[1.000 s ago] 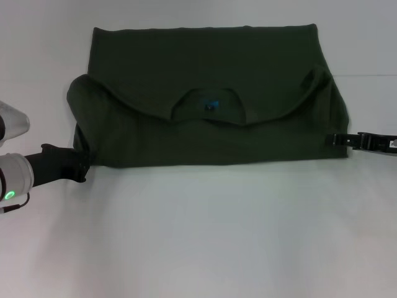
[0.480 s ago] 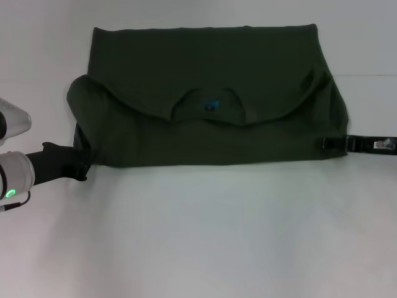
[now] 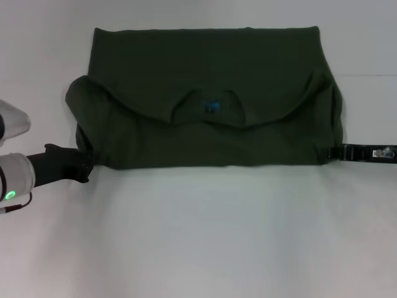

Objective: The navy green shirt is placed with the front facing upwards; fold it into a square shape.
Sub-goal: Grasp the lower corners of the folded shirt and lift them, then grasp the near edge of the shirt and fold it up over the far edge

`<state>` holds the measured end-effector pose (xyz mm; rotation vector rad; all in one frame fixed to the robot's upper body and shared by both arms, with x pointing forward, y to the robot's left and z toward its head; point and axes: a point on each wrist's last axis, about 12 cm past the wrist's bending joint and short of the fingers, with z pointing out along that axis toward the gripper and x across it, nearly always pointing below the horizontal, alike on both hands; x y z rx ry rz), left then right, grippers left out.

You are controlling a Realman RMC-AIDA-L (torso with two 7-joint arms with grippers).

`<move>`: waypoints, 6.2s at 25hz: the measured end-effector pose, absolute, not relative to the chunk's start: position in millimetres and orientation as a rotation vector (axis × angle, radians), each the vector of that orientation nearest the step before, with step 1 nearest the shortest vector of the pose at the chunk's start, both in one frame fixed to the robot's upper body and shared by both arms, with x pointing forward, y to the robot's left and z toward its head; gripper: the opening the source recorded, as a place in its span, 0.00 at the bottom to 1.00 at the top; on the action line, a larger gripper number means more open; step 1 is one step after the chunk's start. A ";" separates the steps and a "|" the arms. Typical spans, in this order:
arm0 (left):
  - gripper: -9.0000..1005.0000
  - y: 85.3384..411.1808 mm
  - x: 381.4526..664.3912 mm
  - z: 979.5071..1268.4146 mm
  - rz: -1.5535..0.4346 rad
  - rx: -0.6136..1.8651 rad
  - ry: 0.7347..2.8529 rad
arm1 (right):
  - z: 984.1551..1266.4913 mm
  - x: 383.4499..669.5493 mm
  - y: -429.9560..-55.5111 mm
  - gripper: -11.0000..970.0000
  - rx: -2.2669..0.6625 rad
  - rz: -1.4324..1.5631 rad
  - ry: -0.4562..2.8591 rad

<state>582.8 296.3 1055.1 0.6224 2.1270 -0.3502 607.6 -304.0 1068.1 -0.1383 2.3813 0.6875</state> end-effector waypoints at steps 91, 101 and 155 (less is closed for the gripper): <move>0.12 322.3 615.8 1132.7 -0.722 0.335 2.083 | 1123.1 609.2 -364.7 0.02 -0.188 0.716 2.106; 0.14 310.2 642.5 1126.7 -0.548 0.283 2.098 | 1121.8 649.3 -339.8 0.02 -0.167 0.553 2.140; 0.63 323.8 587.9 1113.3 -0.690 0.207 2.099 | 1107.4 600.0 -362.9 0.79 -0.048 0.741 2.199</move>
